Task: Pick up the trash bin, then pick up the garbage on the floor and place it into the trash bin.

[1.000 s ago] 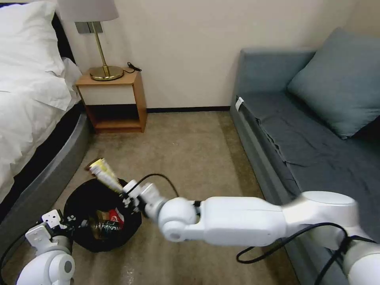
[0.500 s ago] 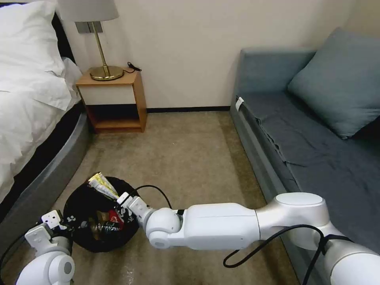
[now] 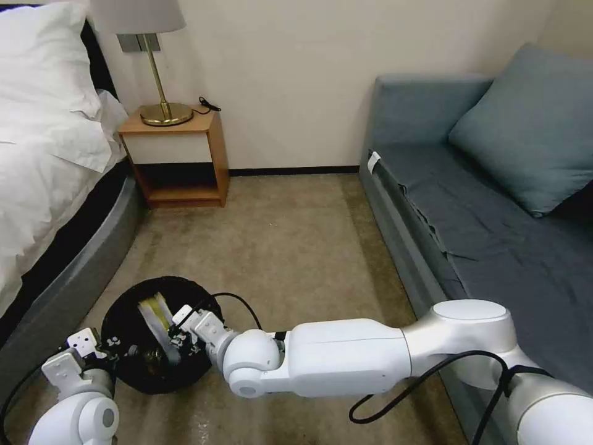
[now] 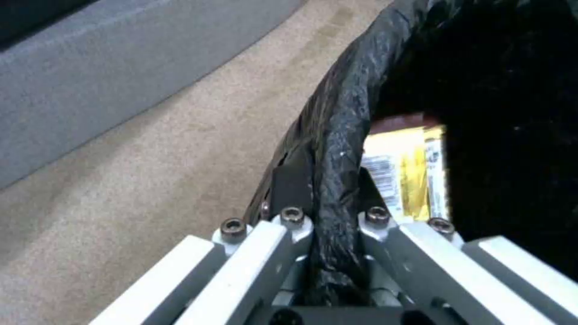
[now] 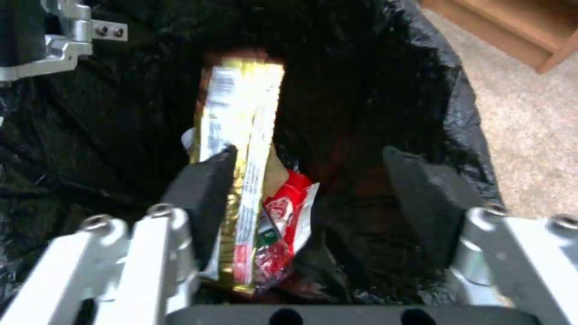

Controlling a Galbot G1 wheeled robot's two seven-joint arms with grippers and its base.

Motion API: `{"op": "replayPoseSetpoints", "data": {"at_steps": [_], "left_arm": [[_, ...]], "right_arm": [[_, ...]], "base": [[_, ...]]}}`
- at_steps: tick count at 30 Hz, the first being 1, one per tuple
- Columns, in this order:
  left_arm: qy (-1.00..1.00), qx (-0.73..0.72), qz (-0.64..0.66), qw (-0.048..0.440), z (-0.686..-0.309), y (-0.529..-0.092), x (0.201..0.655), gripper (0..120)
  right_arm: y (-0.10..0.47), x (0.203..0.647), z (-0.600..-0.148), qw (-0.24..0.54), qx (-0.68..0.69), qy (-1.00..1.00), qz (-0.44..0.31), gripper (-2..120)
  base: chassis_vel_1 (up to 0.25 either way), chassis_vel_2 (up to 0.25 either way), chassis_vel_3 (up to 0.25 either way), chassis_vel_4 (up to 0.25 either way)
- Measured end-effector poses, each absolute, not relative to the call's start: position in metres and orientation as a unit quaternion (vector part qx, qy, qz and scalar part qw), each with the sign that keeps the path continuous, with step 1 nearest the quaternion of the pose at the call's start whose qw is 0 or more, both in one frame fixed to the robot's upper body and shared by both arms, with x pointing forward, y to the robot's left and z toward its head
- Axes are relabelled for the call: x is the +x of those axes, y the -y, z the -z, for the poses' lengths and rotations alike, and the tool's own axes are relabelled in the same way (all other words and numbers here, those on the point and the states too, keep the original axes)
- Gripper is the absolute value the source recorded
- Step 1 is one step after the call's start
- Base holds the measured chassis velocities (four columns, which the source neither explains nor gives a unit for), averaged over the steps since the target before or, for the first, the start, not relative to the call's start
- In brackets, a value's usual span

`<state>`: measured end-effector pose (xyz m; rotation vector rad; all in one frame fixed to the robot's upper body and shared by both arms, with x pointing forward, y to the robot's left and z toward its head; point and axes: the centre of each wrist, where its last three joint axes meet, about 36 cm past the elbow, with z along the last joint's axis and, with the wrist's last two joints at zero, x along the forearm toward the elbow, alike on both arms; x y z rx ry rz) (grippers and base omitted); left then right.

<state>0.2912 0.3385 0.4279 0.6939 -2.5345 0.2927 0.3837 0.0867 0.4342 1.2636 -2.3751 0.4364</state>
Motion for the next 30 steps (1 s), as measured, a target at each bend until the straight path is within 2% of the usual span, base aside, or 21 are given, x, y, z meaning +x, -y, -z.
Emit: {"op": "replayPoseSetpoints", "data": {"at_steps": [2,3,7,18,30], "left_arm": [[0.929,0.255,-0.109,0.246,-0.428,-0.338,0.291,3],[0.929,0.255,-0.109,0.246,-0.428,-0.338,0.291,3],[0.924,0.255,-0.136,0.251,-0.429,-0.338,0.292,3],[0.881,0.253,-0.271,0.293,-0.432,-0.343,0.302,3],[0.848,0.274,-0.301,0.339,-0.411,-0.357,0.319,3]], "right_arm": [[-0.084,0.386,-0.441,0.201,0.448,0.858,-0.151,79],[-0.084,0.386,-0.441,0.201,0.448,0.858,-0.151,79],[-0.071,0.396,-0.472,0.169,0.441,0.87,-0.142,96],[-0.029,0.401,-0.518,0.138,0.421,0.889,-0.121,97],[0.017,0.41,-0.52,0.138,0.377,0.909,-0.109,97]], "base": [[0.0,0.0,0.0,0.0],[0.0,0.0,0.0,0.0],[0.0,0.0,0.0,0.0],[0.0,0.0,0.0,0.0],[0.0,0.0,0.0,0.0]]}}
